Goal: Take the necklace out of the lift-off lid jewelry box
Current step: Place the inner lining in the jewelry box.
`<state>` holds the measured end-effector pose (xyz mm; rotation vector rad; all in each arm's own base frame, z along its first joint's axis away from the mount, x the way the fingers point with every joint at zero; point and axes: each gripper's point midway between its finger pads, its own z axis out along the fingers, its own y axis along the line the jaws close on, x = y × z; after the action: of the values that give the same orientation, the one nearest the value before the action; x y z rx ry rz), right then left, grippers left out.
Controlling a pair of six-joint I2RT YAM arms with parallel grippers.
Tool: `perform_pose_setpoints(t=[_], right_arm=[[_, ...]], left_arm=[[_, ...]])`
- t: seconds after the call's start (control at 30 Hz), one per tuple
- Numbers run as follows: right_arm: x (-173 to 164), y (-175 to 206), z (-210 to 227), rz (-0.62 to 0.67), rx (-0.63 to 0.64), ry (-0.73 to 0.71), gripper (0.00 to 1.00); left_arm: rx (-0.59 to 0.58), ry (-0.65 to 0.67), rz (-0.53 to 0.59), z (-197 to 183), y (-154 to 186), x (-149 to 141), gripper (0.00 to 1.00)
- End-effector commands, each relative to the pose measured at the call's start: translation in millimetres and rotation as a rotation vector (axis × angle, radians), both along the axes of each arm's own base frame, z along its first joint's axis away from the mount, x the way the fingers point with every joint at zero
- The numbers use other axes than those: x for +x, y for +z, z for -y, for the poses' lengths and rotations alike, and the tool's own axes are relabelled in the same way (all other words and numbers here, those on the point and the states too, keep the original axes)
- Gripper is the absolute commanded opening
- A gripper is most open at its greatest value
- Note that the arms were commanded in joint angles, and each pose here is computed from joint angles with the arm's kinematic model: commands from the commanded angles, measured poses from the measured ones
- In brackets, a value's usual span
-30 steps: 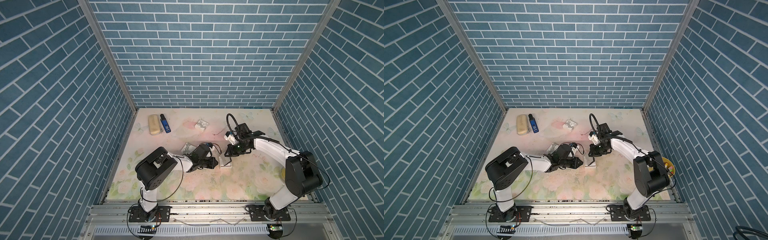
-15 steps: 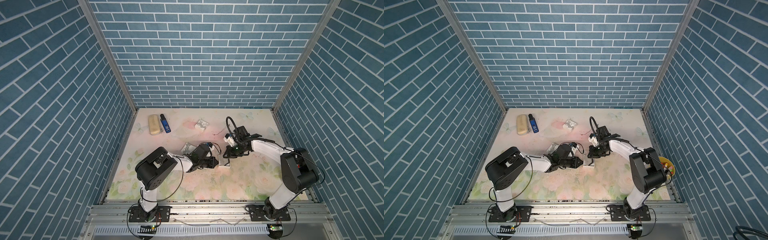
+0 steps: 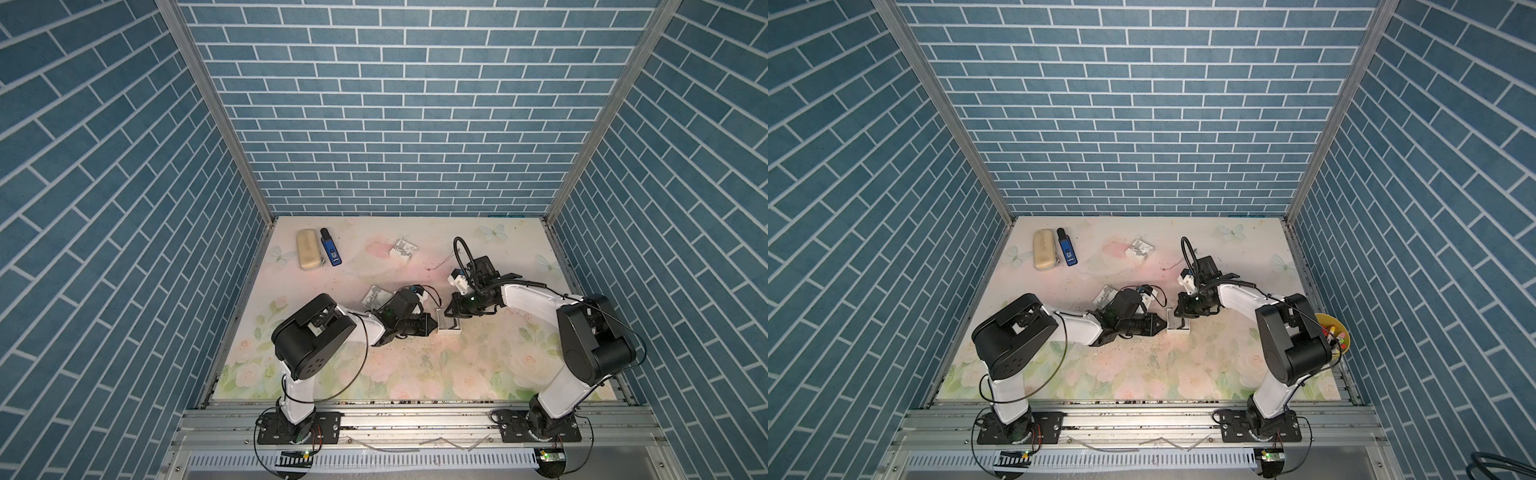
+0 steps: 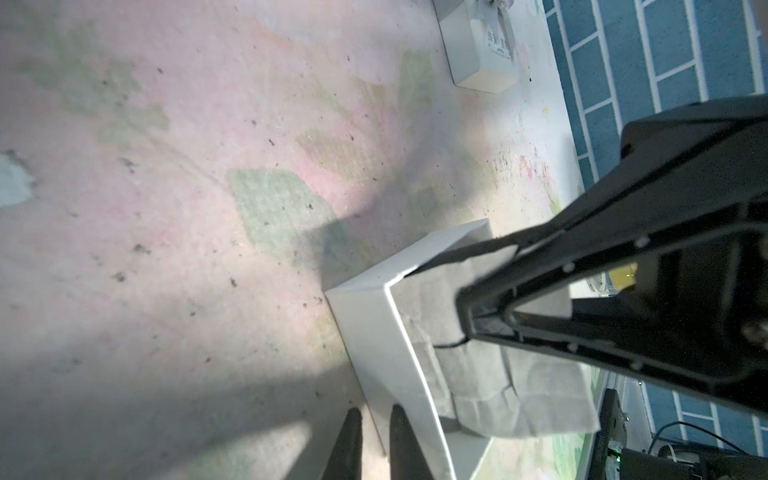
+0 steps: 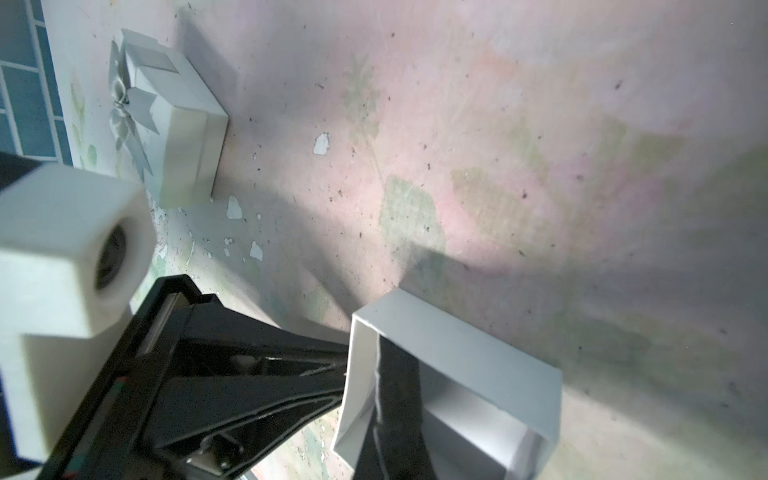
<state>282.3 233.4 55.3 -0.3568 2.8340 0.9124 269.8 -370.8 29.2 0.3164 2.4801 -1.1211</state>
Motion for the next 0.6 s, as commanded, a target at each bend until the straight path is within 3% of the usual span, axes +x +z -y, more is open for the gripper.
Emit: perform_pose_setpoints(t=[0.0, 0.03, 0.17, 0.57], right_arm=[[2, -3, 3, -0.008, -0.011, -0.031, 0.23], [1, -2, 4, -0.006, -0.018, -0.033, 0.29], [0, 6, 9, 0.006, -0.043, -0.041, 0.38], [-6, 38, 28, 0.051, -0.128, -0.071, 0.53]], left_arm=[[0.013, 0.002, -0.005, -3, -7, -3, 0.15], [0.014, 0.0, -0.005, -3, -7, -4, 0.15], [0.017, 0.001, -0.005, -3, -8, -3, 0.15], [0.029, 0.011, 0.002, -7, -7, -3, 0.15]])
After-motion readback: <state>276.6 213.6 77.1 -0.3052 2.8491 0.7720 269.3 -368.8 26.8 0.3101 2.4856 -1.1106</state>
